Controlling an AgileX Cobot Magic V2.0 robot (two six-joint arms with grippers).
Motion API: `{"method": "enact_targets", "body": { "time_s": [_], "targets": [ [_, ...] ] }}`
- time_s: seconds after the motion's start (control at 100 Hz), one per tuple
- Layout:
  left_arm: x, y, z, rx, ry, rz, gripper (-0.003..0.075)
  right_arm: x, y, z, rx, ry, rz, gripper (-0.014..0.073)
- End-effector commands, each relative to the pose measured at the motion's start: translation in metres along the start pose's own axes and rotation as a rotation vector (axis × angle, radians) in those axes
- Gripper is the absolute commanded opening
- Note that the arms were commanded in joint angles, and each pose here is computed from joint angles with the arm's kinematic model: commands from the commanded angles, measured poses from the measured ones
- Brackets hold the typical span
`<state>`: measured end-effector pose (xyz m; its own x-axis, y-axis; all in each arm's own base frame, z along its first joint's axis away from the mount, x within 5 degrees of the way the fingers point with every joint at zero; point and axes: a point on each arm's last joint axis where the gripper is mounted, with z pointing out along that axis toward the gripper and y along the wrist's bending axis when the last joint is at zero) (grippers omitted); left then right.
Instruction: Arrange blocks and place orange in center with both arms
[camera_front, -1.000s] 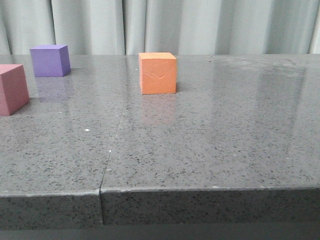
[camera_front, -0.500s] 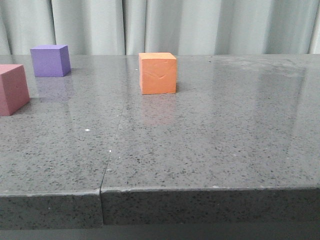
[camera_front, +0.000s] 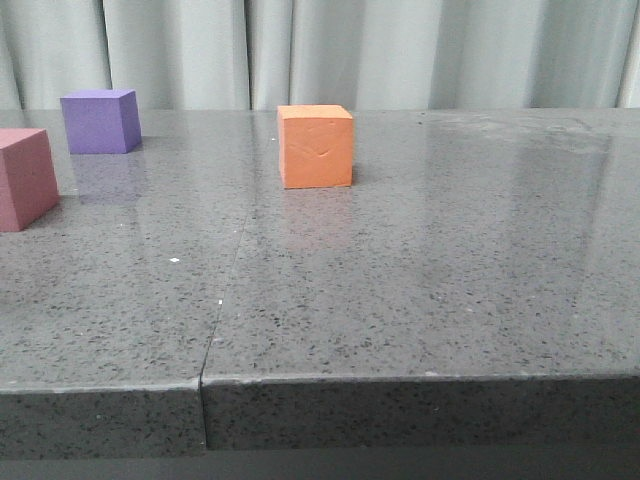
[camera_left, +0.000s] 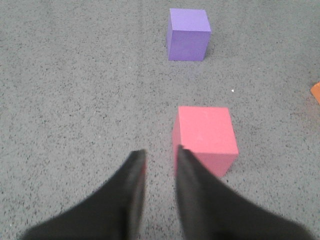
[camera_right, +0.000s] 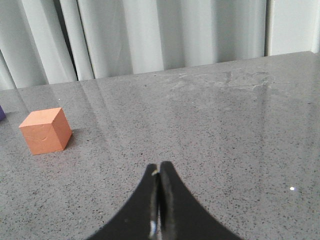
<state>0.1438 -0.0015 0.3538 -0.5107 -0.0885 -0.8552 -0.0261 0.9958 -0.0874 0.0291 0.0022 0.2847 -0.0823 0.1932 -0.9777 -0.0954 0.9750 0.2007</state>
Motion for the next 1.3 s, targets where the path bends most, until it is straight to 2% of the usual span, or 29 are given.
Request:
{"method": "enact_targets", "body": {
  "time_s": [0.0,0.01,0.03,0.1,0.17,0.25,0.48,0.68,0.92,1.11,1.29],
  "targets": [
    [-0.025,-0.002,-0.003,0.010,-0.106,-0.009,0.0426,-0.014,0.002,-0.001,-0.009,-0.089,-0.021,-0.0067],
    [-0.026,-0.002,-0.003,0.011,-0.108,-0.009,0.0426,-0.014,0.002,-0.001,-0.009,-0.089,-0.021,-0.0067],
    [-0.030,-0.003,-0.003,0.011,-0.117,-0.009,0.0499,-0.014,0.002,-0.001,-0.009,-0.089,-0.021,-0.0067],
    [-0.039,-0.004,-0.002,0.014,-0.134,-0.008,0.0644,-0.014,0.002,-0.001,-0.009,-0.089,-0.021,-0.0067],
    [-0.049,-0.005,0.002,0.018,-0.135,-0.006,0.0710,-0.014,0.002,-0.001,-0.009,-0.089,-0.021,-0.0067],
    [-0.061,-0.009,0.008,0.032,-0.136,0.027,0.0703,-0.014,0.002,-0.001,-0.009,-0.089,-0.021,-0.0067],
    [-0.101,-0.043,0.032,0.206,-0.153,0.317,0.0619,-0.014,0.002,-0.001,-0.009,-0.089,-0.021,-0.0067],
    [-0.130,-0.074,0.053,0.403,-0.159,0.401,0.0597,-0.014,0.002,-0.001,-0.009,-0.089,-0.021,-0.0067],
    [-0.151,-0.101,0.083,0.661,-0.087,0.528,0.0608,-0.014,0.002,-0.001,-0.009,-0.089,-0.021,-0.0067],
    [-0.166,-0.113,0.108,0.707,-0.065,0.574,0.0609,-0.014,0.002,-0.001,-0.009,-0.089,-0.021,-0.0067],
    [-0.167,-0.135,0.126,0.786,-0.119,0.787,0.0609,-0.014,0.002,-0.001,-0.009,-0.089,-0.021,-0.0067]
  ]
}}
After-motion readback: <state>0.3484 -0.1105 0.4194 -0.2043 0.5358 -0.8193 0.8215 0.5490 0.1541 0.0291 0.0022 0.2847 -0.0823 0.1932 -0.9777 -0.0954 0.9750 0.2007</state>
